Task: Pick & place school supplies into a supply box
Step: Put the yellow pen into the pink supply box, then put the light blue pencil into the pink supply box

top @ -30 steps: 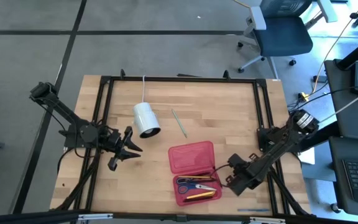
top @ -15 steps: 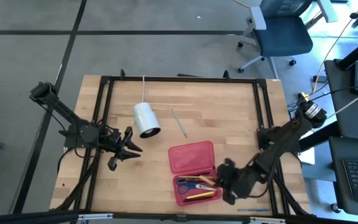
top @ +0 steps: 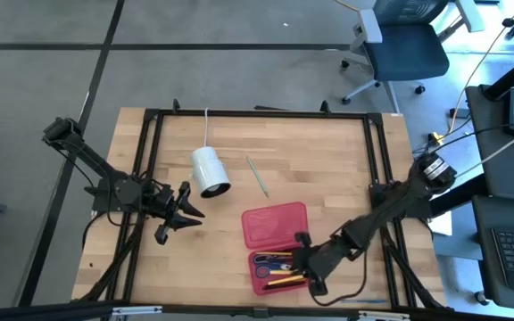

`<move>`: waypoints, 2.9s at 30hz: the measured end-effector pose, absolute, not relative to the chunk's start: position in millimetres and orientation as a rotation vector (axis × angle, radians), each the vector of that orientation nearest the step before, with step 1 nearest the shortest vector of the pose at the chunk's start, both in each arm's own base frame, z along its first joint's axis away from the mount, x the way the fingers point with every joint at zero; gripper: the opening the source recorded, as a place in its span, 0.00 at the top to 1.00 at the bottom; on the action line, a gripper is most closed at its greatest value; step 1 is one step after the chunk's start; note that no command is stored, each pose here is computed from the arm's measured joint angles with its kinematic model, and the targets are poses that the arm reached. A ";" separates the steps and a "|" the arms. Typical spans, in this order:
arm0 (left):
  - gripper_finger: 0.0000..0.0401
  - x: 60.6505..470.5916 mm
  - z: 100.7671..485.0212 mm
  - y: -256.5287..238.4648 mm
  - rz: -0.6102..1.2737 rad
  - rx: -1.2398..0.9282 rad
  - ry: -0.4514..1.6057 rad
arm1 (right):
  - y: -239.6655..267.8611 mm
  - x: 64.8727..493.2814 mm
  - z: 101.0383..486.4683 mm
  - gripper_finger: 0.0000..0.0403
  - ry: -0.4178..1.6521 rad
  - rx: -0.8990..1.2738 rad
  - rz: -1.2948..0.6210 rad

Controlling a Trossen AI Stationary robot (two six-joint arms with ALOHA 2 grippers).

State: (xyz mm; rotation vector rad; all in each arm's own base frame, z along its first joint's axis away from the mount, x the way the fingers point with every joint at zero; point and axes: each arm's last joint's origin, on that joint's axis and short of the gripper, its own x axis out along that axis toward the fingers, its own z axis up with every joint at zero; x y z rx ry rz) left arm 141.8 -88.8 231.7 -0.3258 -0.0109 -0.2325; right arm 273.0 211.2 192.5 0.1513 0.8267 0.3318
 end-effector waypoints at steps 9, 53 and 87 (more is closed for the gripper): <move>0.77 141.9 231.7 -88.8 -0.232 -0.326 -0.011 | 213.9 279.7 161.6 0.89 0.926 0.126 0.333; 0.78 141.9 231.7 -88.8 -0.233 -0.326 -0.011 | 208.6 282.7 243.1 0.72 0.903 0.177 0.364; 0.65 142.5 232.0 -84.7 -0.090 -0.332 -0.034 | 77.1 193.3 263.5 0.72 0.393 0.048 0.086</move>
